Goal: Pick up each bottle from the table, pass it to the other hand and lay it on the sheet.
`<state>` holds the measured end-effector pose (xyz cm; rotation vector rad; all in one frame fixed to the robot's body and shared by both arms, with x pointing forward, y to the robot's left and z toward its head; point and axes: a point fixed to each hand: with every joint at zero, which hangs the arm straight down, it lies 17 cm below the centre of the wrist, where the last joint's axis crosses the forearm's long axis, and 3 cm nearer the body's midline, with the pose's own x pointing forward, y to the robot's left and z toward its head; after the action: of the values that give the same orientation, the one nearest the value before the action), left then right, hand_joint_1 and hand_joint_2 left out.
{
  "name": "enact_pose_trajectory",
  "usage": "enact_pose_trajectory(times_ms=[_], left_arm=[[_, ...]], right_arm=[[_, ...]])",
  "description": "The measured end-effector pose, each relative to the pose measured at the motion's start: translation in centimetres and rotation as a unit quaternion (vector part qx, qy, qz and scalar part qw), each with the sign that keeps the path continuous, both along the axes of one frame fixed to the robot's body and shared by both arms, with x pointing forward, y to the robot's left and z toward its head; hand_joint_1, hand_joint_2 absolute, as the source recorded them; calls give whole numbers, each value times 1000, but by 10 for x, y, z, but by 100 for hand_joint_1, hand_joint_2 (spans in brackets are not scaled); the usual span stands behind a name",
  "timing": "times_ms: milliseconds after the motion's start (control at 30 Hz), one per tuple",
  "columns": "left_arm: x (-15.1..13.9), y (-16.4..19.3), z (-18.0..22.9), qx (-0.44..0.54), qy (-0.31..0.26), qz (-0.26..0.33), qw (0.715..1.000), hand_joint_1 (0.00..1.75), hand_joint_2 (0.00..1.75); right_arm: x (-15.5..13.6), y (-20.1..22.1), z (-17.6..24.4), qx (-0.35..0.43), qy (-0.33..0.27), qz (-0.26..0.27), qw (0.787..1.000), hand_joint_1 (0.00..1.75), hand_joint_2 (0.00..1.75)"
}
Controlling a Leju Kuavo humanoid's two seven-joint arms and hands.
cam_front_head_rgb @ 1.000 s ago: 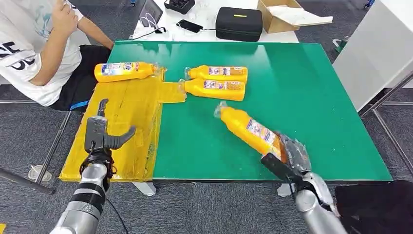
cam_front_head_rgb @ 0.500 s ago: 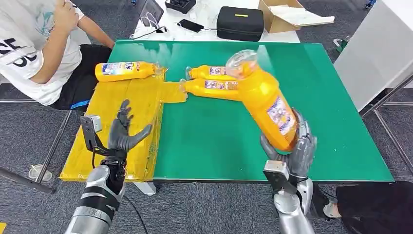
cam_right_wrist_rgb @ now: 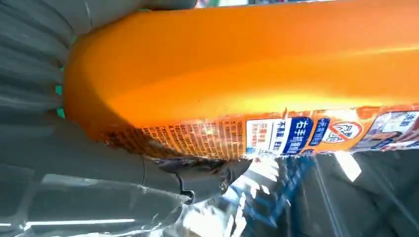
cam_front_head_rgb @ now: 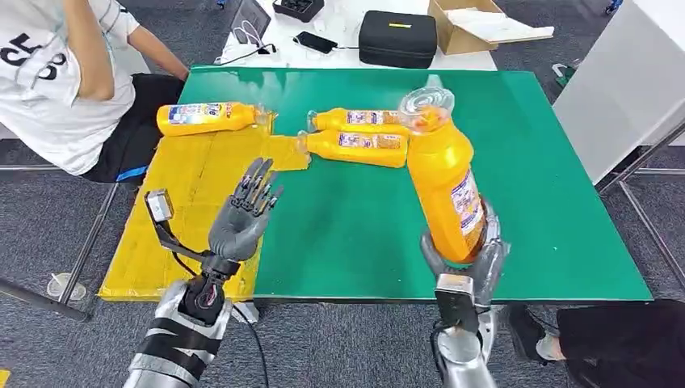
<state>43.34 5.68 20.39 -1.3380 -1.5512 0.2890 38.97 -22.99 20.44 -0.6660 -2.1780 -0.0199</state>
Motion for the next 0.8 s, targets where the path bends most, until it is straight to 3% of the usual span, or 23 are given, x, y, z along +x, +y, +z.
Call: enact_pose_trajectory(times_ms=[367,800], left_arm=[[-17,-28,-3,27,-8,-30,999,0,175],[-25,-42,-8,48,-13,-50,998,0,175]], right_arm=[[6,33,-29,31,42,54,997,175,175],[11,74,-60,-11,83,109,990,175,175]])
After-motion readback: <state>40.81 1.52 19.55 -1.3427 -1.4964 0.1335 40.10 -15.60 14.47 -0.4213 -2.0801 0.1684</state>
